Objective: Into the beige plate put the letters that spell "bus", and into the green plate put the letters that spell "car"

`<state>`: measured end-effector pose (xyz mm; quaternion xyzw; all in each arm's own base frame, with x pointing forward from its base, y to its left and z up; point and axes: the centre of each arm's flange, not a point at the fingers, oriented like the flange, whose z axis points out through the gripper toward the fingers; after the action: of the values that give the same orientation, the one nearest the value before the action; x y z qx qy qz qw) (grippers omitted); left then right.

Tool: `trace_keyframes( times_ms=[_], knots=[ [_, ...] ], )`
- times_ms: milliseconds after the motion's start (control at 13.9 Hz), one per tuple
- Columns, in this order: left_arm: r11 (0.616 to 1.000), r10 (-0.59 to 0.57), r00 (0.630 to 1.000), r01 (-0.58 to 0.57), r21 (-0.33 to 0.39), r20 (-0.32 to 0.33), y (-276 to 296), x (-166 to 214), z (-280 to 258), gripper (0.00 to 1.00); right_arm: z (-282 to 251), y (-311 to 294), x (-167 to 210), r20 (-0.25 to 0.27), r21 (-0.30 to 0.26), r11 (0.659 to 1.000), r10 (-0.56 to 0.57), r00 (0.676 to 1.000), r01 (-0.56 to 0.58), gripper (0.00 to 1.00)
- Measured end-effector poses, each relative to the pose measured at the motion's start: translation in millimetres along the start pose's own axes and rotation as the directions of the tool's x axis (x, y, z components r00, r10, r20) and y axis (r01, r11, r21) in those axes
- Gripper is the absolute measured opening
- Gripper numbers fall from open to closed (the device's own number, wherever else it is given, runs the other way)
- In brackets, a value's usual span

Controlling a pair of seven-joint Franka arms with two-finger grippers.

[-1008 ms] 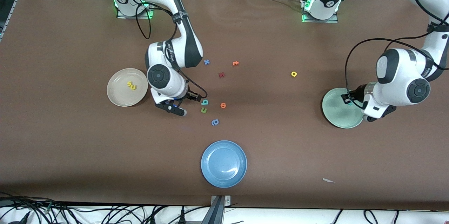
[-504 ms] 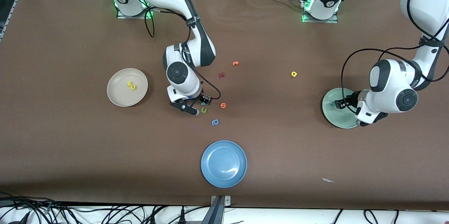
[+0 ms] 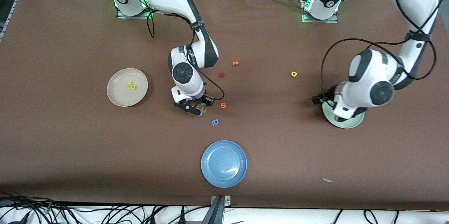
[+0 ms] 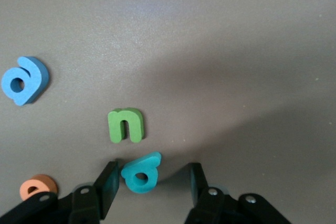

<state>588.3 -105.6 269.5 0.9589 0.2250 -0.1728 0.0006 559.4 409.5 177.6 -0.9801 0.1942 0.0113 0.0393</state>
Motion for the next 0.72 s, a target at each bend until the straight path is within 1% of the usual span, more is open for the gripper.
trace_keyframes(
  times_ms=[72,144,288,360,432,576,648,720],
  knots=[
    [1.000,-0.003,1.000,0.003,0.003,0.006,12.1,-13.5,7.0,0.99,0.0,0.0,0.1,0.000,0.000,1.000,0.000,1.000,0.000,0.62],
    [1.000,0.000,1.000,0.000,-0.002,0.002,20.8,-26.1,18.1,0.99,0.0,0.0,0.1,0.000,0.000,1.000,0.000,1.000,0.000,0.59],
    [1.000,0.010,0.999,-0.011,-0.029,-0.038,24.2,-47.8,49.9,0.99,-0.4,-0.4,0.5,-0.005,0.004,1.000,0.000,1.000,0.000,0.58],
    [0.999,0.016,0.998,-0.018,-0.037,-0.054,20.0,-58.6,67.8,0.99,-0.5,-0.8,0.5,-0.008,0.006,1.000,0.000,1.000,0.001,0.56],
    [0.999,0.019,0.998,-0.021,-0.037,-0.060,14.6,-68.2,83.5,0.99,-0.3,-1.3,0.0,-0.007,0.007,1.000,-0.001,1.000,0.001,0.56],
    [0.999,0.016,0.998,-0.017,-0.027,-0.058,6.4,-80.7,102.0,0.97,-0.8,-1.9,-0.3,-0.008,0.008,1.000,-0.002,1.000,0.002,0.44],
    [1.000,0.016,0.998,-0.017,-0.020,-0.053,3.8,-84.1,106.6,0.97,-0.8,-2.0,-0.4,-0.007,0.008,1.000,-0.002,1.000,0.002,0.44],
    [1.000,0.017,0.999,-0.018,-0.017,-0.051,1.8,-87.0,111.1,0.94,-0.5,-2.3,-0.9,-0.007,0.008,1.000,-0.003,1.000,0.003,0.41]
  ],
)
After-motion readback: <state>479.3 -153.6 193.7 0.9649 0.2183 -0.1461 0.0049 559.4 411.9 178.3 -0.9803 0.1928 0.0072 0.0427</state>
